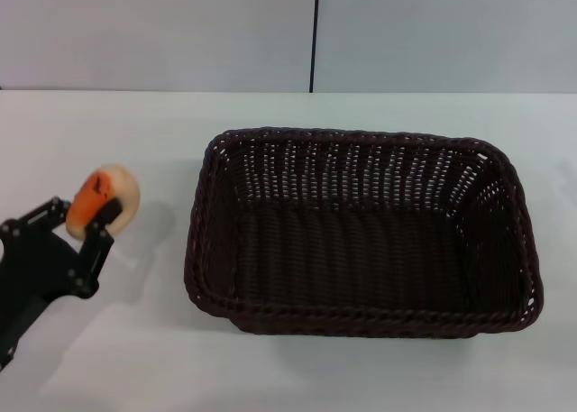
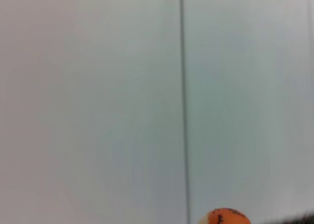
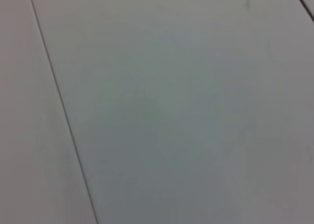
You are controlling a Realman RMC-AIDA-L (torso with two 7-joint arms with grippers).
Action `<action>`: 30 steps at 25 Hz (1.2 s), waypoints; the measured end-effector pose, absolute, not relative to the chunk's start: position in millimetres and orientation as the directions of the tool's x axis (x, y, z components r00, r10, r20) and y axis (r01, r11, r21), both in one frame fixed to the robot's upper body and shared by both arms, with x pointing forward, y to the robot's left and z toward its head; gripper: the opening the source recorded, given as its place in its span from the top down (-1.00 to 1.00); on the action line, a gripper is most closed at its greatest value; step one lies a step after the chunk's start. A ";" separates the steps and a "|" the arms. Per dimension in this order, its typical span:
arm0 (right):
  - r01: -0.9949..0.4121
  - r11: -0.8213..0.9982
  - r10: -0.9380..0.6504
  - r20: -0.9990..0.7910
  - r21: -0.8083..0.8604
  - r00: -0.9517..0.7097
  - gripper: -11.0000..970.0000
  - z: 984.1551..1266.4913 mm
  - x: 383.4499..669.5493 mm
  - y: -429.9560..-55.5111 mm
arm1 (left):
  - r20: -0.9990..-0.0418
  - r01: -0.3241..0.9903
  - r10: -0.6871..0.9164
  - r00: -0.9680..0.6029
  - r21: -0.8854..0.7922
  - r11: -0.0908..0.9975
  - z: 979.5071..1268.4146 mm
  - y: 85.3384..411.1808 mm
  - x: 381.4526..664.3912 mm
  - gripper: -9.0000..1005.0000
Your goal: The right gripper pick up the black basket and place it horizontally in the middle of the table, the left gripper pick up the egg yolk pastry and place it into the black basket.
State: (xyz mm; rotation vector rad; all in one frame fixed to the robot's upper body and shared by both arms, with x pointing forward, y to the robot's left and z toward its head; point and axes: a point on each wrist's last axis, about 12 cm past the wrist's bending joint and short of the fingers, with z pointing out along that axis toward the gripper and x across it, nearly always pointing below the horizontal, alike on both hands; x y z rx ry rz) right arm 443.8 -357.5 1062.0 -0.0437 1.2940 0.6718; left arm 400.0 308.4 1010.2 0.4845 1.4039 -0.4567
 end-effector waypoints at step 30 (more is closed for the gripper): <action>-0.240 0.920 0.373 -0.878 0.309 0.299 -0.58 1045.2 410.1 -370.2 | -0.979 0.449 -0.181 0.093 -0.121 0.885 1011.0 278.3 434.6 -0.55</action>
